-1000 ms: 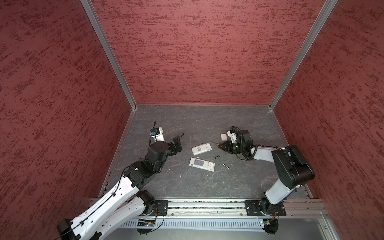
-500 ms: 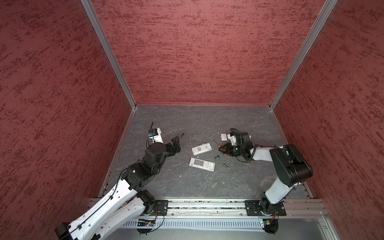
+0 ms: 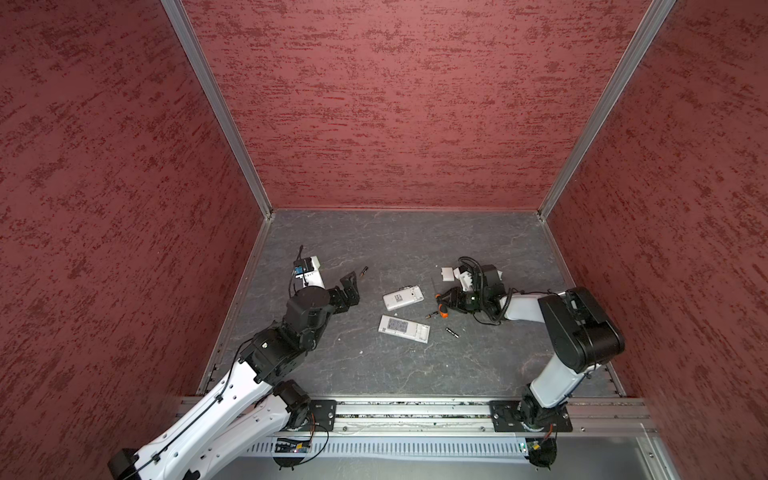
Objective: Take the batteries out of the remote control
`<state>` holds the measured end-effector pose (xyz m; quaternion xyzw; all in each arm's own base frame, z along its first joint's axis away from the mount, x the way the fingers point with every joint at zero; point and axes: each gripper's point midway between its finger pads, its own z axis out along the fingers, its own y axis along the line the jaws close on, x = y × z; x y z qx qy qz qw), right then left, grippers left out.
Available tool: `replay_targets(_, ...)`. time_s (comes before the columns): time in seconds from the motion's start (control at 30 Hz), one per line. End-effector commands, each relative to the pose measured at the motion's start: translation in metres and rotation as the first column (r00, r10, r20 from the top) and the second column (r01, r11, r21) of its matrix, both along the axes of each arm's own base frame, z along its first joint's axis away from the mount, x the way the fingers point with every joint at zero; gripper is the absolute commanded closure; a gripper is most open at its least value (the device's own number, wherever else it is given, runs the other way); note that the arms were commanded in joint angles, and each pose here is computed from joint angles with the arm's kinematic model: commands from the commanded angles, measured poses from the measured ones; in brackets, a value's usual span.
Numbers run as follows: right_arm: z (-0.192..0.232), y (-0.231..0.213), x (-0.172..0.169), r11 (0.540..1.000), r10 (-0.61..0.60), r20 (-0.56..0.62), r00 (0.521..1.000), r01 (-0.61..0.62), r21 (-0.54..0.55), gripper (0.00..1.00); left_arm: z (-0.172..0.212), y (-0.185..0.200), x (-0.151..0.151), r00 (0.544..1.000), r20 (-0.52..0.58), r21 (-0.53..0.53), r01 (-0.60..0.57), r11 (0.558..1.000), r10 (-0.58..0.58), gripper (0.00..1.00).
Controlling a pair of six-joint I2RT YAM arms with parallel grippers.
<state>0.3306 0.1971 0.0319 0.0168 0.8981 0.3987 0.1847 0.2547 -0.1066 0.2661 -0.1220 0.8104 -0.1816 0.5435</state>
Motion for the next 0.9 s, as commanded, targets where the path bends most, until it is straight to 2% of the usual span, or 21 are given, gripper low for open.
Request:
replay_targets(0.0, -0.005, -0.005, 0.001, 0.999, 0.005, -0.014, 1.0, -0.005, -0.033, 0.63, -0.001, 0.008, -0.001, 1.0, -0.001, 0.017, -0.029, 0.999, 0.03, 0.0)
replay_targets(0.1, 0.005, -0.006, 0.005, 0.999, -0.001, 0.012, 1.0, 0.002, -0.04, 0.57, 0.002, 0.008, 0.0, 1.0, 0.005, 0.033, -0.028, 0.999, 0.028, 0.01)
replay_targets(0.2, 0.019, -0.008, 0.008, 0.998, -0.005, 0.043, 0.999, 0.008, -0.054, 0.46, 0.005, 0.011, 0.003, 0.999, 0.006, 0.061, -0.041, 0.997, 0.04, 0.0)
replay_targets(0.27, 0.03, -0.011, 0.009, 0.997, -0.009, 0.07, 0.998, 0.014, -0.077, 0.32, 0.005, 0.013, 0.007, 0.999, 0.0, 0.093, -0.049, 0.994, 0.049, 0.01)
replay_targets(0.37, 0.052, -0.019, 0.01, 0.992, -0.022, 0.127, 0.992, 0.037, -0.117, 0.17, 0.006, 0.015, 0.016, 0.998, -0.008, 0.135, -0.058, 0.989, 0.06, 0.0)
replay_targets(0.47, 0.08, -0.03, 0.009, 0.984, -0.048, 0.198, 0.979, 0.08, -0.157, 0.01, 0.011, 0.006, 0.027, 1.0, 0.005, 0.162, -0.011, 0.987, 0.01, 0.0)
replay_targets(0.57, 0.108, -0.044, 0.005, 0.971, -0.088, 0.283, 0.955, 0.145, -0.188, 0.01, 0.015, -0.003, 0.038, 0.999, 0.033, 0.204, 0.031, 0.978, -0.038, 0.0)
replay_targets(0.67, 0.138, -0.06, -0.001, 0.954, -0.143, 0.389, 0.91, 0.232, -0.192, 0.01, 0.013, -0.003, 0.047, 0.999, 0.045, 0.23, 0.019, 0.973, -0.03, 0.01)
replay_targets(0.87, 0.192, -0.105, -0.021, 0.877, -0.292, 0.579, 0.761, 0.455, -0.155, 0.01, 0.0, -0.006, 0.064, 0.995, 0.087, 0.26, 0.026, 0.965, -0.051, 0.01)
